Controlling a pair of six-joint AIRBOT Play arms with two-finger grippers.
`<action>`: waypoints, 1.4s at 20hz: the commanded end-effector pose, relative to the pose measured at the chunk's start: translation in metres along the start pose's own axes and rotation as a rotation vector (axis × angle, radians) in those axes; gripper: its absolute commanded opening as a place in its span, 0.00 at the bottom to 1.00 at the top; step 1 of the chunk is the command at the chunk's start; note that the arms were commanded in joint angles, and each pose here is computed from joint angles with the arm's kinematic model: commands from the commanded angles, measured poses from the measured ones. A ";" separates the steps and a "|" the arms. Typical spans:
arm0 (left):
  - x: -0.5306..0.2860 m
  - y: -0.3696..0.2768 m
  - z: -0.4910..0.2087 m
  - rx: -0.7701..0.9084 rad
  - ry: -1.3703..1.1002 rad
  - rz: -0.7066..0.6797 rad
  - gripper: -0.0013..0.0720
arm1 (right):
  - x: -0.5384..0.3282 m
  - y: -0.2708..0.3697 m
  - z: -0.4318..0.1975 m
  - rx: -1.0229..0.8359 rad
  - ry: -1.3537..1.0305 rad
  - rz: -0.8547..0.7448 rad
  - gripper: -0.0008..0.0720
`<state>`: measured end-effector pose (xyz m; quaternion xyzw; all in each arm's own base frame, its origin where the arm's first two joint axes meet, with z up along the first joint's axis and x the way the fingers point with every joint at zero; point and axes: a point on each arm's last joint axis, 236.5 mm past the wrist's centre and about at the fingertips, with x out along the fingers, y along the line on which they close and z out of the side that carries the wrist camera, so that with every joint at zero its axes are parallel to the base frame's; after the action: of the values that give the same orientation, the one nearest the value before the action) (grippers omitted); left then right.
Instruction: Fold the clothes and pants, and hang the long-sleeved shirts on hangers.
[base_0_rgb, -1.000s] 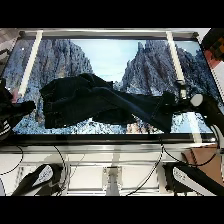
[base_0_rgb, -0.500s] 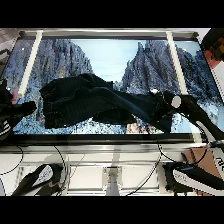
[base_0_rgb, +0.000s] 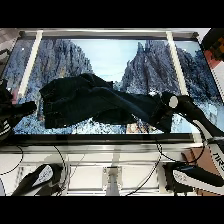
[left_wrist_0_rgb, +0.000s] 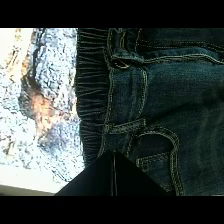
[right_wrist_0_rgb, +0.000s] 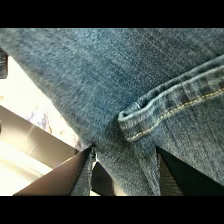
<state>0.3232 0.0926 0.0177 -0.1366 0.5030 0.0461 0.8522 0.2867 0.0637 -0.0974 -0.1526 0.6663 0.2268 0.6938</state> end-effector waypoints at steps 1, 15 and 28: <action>0.000 0.000 0.000 0.000 0.000 0.000 0.04 | 0.012 -0.002 -0.006 0.006 0.042 0.003 0.61; 0.000 0.000 0.000 0.000 0.000 0.000 0.04 | -0.028 -0.018 0.041 0.075 -0.064 -0.040 0.61; 0.000 0.000 0.000 0.000 -0.001 0.000 0.04 | -0.007 -0.003 0.003 0.084 0.069 0.016 0.61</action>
<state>0.3232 0.0926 0.0178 -0.1367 0.5028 0.0462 0.8523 0.3055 0.0643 -0.0808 -0.1269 0.6847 0.1984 0.6897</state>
